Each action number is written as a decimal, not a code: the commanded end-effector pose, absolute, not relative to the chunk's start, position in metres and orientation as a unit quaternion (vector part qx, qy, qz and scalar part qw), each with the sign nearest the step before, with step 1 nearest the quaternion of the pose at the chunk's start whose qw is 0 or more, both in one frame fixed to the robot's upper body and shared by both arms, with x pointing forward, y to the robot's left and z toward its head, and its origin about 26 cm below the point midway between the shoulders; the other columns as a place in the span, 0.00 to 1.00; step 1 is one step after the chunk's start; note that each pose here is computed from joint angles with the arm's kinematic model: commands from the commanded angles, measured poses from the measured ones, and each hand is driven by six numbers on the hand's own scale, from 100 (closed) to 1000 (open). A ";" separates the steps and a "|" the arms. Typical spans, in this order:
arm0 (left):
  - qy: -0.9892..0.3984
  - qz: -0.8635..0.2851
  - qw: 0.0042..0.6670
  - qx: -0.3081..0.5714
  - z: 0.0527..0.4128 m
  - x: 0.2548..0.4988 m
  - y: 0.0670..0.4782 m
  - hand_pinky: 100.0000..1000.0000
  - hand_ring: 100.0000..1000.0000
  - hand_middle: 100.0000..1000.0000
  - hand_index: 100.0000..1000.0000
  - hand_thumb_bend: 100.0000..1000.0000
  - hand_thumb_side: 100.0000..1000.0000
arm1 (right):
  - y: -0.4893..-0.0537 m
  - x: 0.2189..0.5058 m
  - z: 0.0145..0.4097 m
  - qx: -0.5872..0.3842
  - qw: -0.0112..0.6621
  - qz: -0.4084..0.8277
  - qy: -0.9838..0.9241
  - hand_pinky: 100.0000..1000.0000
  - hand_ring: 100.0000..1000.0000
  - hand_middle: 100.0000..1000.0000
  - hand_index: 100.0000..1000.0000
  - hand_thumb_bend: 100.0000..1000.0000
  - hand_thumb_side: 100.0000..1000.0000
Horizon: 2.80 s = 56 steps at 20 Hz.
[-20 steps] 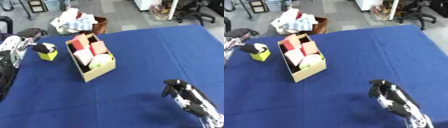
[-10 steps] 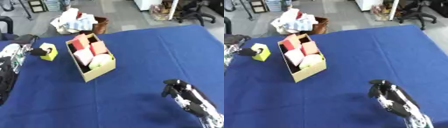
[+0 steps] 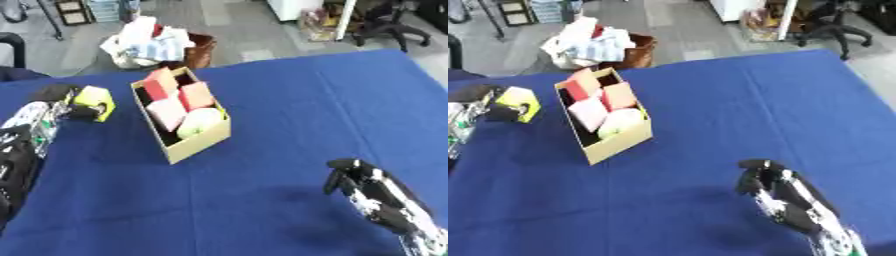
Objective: Pick up objects on the table and place them in the box.
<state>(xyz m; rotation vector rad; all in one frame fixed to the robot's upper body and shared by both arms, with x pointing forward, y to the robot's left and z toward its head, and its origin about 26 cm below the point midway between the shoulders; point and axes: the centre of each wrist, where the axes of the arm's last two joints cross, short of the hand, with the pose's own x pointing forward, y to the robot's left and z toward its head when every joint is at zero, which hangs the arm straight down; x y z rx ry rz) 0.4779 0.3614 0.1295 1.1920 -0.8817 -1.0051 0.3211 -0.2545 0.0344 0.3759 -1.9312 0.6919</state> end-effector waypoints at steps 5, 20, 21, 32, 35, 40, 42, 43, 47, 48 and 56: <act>-0.408 -0.411 0.618 0.532 0.137 0.478 0.367 0.79 0.73 0.80 0.92 0.19 0.75 | -0.257 0.323 0.041 0.150 0.496 0.290 -0.804 0.52 0.53 0.49 0.76 0.00 0.37; -0.408 -0.439 0.612 0.516 0.141 0.479 0.363 0.70 0.56 0.55 0.77 0.00 0.19 | -0.257 0.323 0.041 0.149 0.497 0.290 -0.804 0.52 0.53 0.49 0.76 0.00 0.37; -0.417 -0.436 0.607 0.517 0.145 0.479 0.362 0.69 0.55 0.54 0.77 0.00 0.19 | -0.257 0.323 0.041 0.149 0.497 0.290 -0.804 0.52 0.53 0.49 0.76 0.00 0.37; -0.574 -0.443 0.487 0.488 0.235 0.474 0.326 0.68 0.52 0.48 0.76 0.00 0.16 | -0.258 0.323 0.041 0.148 0.498 0.292 -0.803 0.52 0.53 0.49 0.76 0.00 0.37; -0.601 -0.492 0.430 0.460 0.253 0.466 0.304 0.69 0.54 0.49 0.77 0.00 0.16 | -0.258 0.323 0.041 0.148 0.497 0.293 -0.803 0.52 0.53 0.49 0.76 0.00 0.37; -0.619 -0.572 0.356 0.404 0.269 0.450 0.266 0.70 0.55 0.51 0.78 0.00 0.16 | -0.258 0.323 0.041 0.149 0.497 0.295 -0.803 0.52 0.53 0.49 0.76 0.00 0.37; -0.612 -0.596 0.346 0.387 0.266 0.448 0.256 0.70 0.56 0.52 0.79 0.00 0.17 | -0.257 0.323 0.041 0.150 0.496 0.295 -0.803 0.52 0.53 0.49 0.76 0.00 0.37; -0.607 -0.607 0.344 0.381 0.264 0.448 0.252 0.70 0.56 0.53 0.79 0.00 0.17 | -0.257 0.323 0.041 0.150 0.496 0.295 -0.803 0.52 0.53 0.49 0.76 0.00 0.37; -0.583 -0.639 0.342 0.367 0.250 0.451 0.244 0.71 0.58 0.55 0.80 0.00 0.19 | -0.257 0.324 0.041 0.150 0.496 0.295 -0.803 0.52 0.53 0.49 0.76 0.00 0.37; -0.579 -0.645 0.341 0.364 0.246 0.452 0.243 0.71 0.58 0.55 0.80 0.00 0.19 | -0.257 0.324 0.041 0.150 0.496 0.296 -0.803 0.52 0.53 0.49 0.76 0.00 0.37; -0.539 -0.689 0.327 0.358 0.217 0.457 0.240 0.73 0.62 0.61 0.81 0.09 0.22 | -0.257 0.324 0.042 0.151 0.495 0.296 -0.803 0.52 0.53 0.49 0.76 0.00 0.37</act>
